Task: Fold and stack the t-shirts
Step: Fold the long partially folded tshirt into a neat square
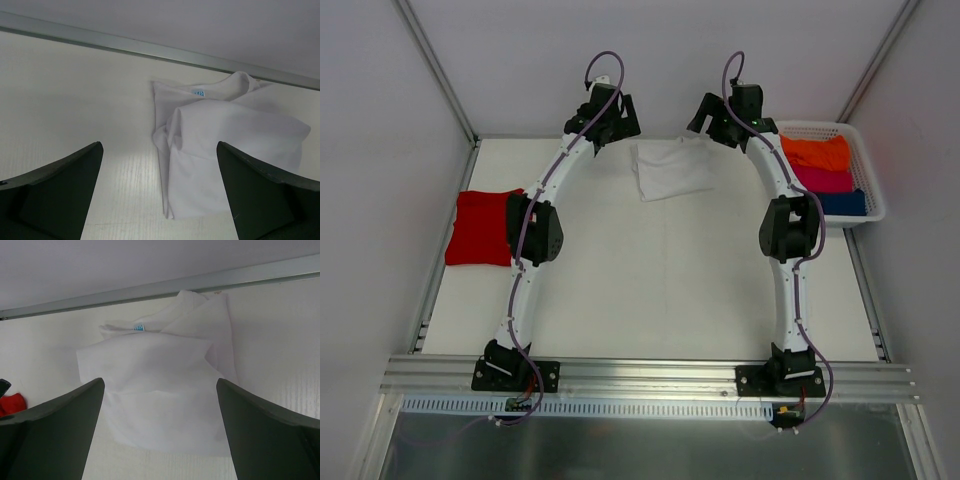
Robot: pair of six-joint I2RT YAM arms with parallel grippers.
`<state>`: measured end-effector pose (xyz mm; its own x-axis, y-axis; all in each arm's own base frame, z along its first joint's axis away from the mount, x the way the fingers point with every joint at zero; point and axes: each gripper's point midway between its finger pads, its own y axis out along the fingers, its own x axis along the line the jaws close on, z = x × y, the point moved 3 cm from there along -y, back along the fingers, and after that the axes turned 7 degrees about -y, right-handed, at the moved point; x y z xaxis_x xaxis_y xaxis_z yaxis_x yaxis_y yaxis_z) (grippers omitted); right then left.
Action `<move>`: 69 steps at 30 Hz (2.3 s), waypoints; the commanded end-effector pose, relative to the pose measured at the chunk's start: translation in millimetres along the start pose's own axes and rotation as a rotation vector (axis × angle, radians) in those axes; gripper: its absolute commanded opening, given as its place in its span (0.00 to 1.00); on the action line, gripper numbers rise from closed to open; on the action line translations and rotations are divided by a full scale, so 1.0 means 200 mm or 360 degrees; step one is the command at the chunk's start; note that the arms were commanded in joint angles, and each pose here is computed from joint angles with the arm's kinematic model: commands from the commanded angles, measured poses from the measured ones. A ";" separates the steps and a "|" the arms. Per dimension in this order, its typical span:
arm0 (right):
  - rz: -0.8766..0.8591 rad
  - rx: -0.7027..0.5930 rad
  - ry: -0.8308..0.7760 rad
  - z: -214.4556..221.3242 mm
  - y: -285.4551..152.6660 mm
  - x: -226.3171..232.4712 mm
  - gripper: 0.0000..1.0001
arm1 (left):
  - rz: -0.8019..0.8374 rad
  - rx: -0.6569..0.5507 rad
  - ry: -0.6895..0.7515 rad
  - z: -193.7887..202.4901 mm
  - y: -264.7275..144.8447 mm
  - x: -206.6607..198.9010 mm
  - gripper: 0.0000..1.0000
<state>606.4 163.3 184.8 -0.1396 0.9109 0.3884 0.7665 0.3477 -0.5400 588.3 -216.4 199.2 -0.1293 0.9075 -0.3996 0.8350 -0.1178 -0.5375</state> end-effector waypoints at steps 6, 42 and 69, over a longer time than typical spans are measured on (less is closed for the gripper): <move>-0.0108 -0.0122 -0.0056 -0.16 -0.12 0.12 1.00 | 0.0114 -0.0059 -0.0052 -0.10 -0.04 -0.08 0.99; 0.0142 0.0733 -0.0059 0.60 -0.20 0.09 0.00 | 0.0432 0.0772 -0.0335 0.71 0.07 -0.22 0.00; 0.0102 0.0624 -0.0086 0.40 -0.32 0.14 0.00 | 0.0182 0.0870 -0.0123 0.88 -0.15 -0.07 0.00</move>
<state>503.6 195.7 214.5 -0.2114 0.9272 0.3093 0.5913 0.3733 -0.7149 482.8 -299.3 52.1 -0.1484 0.8378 -0.5253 0.4201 -0.4275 -0.8005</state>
